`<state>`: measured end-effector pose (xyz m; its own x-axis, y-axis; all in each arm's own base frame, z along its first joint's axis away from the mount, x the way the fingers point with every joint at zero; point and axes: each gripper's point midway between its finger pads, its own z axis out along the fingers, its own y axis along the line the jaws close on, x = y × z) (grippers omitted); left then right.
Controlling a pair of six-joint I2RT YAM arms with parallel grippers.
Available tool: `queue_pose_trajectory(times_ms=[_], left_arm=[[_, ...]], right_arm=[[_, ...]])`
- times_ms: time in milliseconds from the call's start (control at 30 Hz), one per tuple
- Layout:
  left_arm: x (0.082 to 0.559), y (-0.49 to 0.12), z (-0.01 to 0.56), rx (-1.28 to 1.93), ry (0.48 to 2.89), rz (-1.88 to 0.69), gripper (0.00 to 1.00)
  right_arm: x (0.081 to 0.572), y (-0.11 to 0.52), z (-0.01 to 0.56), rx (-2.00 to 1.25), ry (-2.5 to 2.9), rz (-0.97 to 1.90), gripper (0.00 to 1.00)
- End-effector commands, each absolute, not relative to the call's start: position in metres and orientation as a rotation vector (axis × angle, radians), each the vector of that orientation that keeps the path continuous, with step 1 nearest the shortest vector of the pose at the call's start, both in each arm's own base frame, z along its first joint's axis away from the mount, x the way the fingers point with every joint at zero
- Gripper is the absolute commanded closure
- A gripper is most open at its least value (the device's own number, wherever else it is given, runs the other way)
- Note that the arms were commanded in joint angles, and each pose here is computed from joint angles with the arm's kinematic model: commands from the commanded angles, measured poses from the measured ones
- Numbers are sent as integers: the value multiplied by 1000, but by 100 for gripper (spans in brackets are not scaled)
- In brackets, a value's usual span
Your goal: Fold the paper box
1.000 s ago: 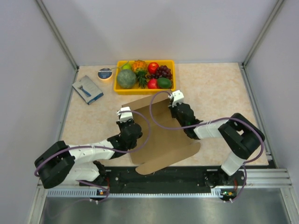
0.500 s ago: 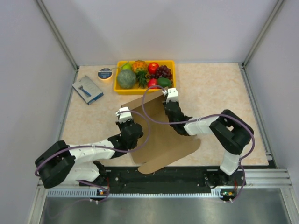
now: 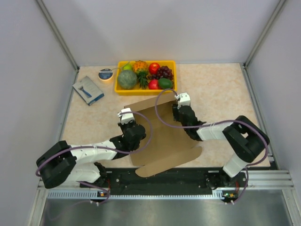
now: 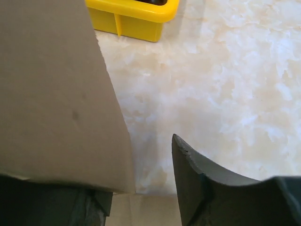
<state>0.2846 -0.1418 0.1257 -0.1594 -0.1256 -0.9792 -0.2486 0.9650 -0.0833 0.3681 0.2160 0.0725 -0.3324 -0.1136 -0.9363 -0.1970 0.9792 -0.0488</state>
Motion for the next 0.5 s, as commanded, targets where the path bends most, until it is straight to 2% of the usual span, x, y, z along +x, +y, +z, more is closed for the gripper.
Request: queue_pose_trajectory(times_ms=[0, 33, 100, 133, 233, 467], left_arm=[[283, -147, 122, -284, 1749, 73, 100], [283, -147, 122, -283, 1750, 74, 100], [283, -147, 123, -284, 1749, 75, 100], [283, -147, 124, -282, 1749, 74, 100], [284, -148, 125, -279, 1749, 76, 100], [284, -148, 124, -272, 1753, 79, 100]], right_arm=[[362, 220, 93, -294, 1872, 248, 50], [360, 221, 98, -314, 1845, 262, 43], [350, 222, 99, -359, 1821, 301, 38], [348, 221, 102, -346, 1808, 307, 31], [349, 216, 108, -318, 1781, 303, 24], [366, 218, 124, -293, 1729, 299, 20]])
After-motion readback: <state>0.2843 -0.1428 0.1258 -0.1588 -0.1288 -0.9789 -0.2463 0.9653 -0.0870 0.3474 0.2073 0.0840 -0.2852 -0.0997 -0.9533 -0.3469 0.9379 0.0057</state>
